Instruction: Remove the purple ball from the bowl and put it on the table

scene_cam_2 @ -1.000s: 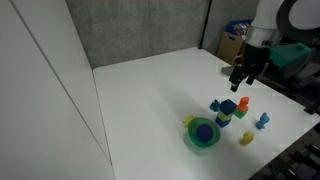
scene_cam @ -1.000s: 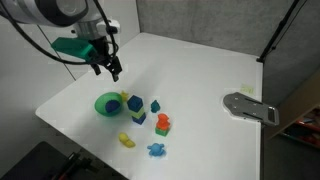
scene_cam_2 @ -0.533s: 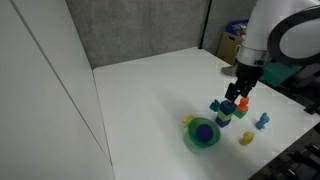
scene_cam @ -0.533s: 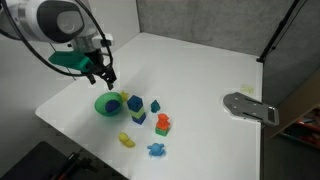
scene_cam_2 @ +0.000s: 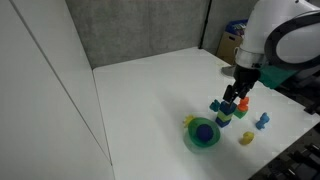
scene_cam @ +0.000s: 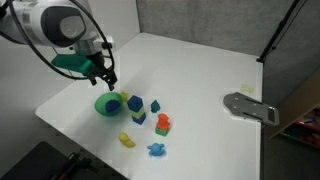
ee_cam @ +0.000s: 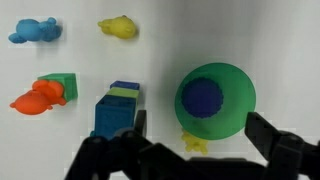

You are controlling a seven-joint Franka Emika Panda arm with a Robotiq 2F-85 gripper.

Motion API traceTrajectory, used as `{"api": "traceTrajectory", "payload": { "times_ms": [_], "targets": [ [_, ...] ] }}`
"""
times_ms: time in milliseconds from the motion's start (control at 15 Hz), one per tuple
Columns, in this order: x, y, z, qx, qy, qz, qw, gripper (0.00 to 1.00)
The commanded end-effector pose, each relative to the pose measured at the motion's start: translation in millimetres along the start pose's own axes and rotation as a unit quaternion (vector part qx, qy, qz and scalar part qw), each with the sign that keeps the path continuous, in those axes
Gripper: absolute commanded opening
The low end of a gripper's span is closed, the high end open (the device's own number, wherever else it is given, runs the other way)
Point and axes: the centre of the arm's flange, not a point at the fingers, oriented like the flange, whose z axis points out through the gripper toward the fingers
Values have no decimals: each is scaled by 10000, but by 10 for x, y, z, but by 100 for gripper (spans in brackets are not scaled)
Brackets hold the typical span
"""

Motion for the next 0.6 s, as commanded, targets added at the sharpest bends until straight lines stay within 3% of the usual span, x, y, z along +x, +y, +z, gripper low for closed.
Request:
{"api": "traceTrajectory", "payload": {
  "times_ms": [0,533],
  "targets": [
    [75,-162,344,42,172,-216,9996,100],
    [67,-529,1006,153,514,-611,9967,100]
  ]
}}
